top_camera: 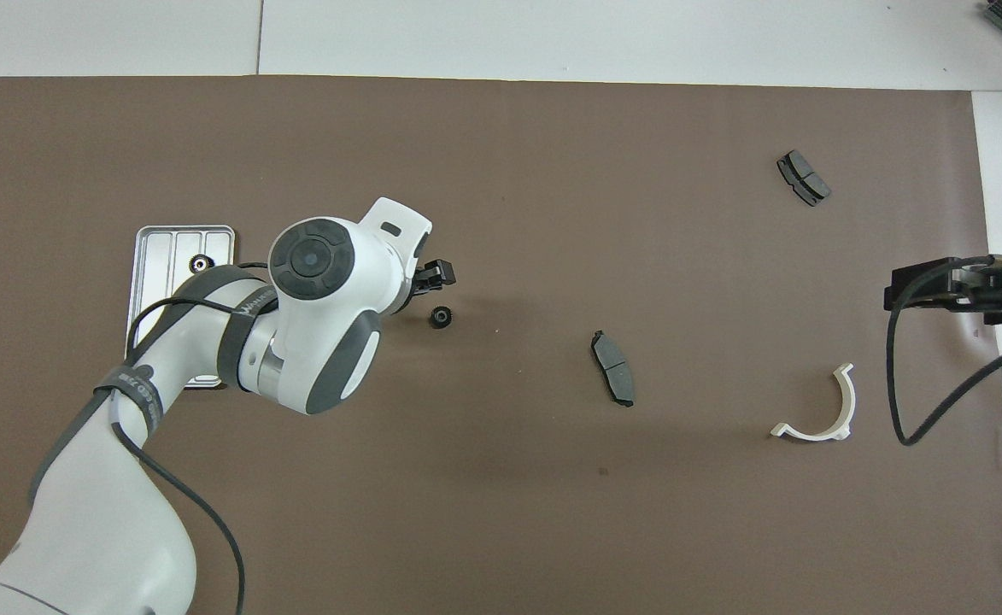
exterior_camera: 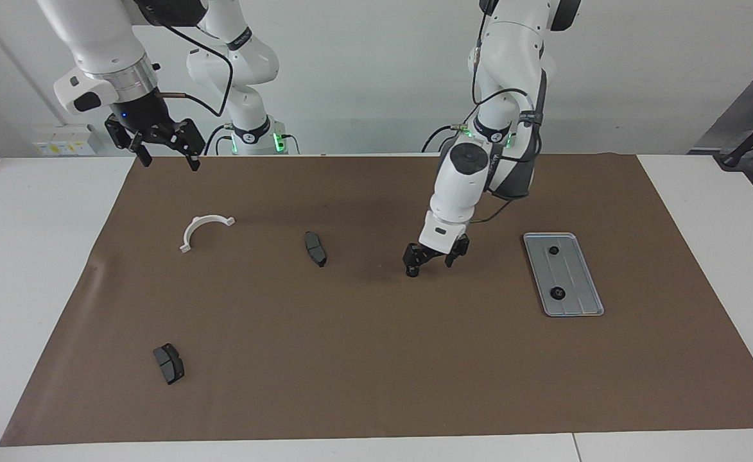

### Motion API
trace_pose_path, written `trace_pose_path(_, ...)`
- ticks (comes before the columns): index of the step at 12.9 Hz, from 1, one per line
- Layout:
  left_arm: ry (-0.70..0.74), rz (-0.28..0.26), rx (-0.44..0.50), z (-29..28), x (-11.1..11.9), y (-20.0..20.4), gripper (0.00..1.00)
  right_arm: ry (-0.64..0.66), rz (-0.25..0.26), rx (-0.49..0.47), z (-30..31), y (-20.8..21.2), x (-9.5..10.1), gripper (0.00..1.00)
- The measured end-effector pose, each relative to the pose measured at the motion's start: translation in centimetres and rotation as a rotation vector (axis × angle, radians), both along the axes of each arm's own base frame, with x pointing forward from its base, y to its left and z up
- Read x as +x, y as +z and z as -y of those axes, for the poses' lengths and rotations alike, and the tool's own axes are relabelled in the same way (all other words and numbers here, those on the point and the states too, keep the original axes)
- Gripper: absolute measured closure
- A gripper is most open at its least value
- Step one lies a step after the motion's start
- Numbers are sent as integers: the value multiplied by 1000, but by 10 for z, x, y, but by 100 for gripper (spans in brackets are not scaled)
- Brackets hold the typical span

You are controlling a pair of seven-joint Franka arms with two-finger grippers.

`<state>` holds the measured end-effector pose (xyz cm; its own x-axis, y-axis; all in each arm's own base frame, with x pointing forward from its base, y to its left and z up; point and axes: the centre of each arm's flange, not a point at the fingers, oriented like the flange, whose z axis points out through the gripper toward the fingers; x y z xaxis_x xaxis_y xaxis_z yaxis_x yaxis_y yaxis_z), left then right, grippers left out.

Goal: Place bearing gear from tray to pile
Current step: 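Carry the bearing with the left gripper to the table center and release, then return the left gripper to the tray while the right gripper reaches the bearing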

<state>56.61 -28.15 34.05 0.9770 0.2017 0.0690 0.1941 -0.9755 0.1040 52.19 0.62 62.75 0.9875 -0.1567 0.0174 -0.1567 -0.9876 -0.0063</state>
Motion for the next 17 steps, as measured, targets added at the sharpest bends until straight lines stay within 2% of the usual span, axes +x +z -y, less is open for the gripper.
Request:
trace_pose_path(2, -29, -13, 22, -70, 30, 6, 0, 0, 0, 0, 0, 0, 0, 0)
trace_pose_path(4, -74, -5, 36, -142, 53, 14, 0, 0, 0, 0, 0, 0, 0, 0)
trace_pose_path(8, -165, 16, 59, -249, 68, 15, 0, 0, 0, 0, 0, 0, 0, 0)
trace_pose_path(14, -135, 14, 61, -272, 64, -4, 0, 0, 0, 0, 0, 0, 0, 0)
trace_pose_path(17, -44, 0, 54, -272, 54, -22, 9, 0, 1, 0, 0, 0, 0, 0)
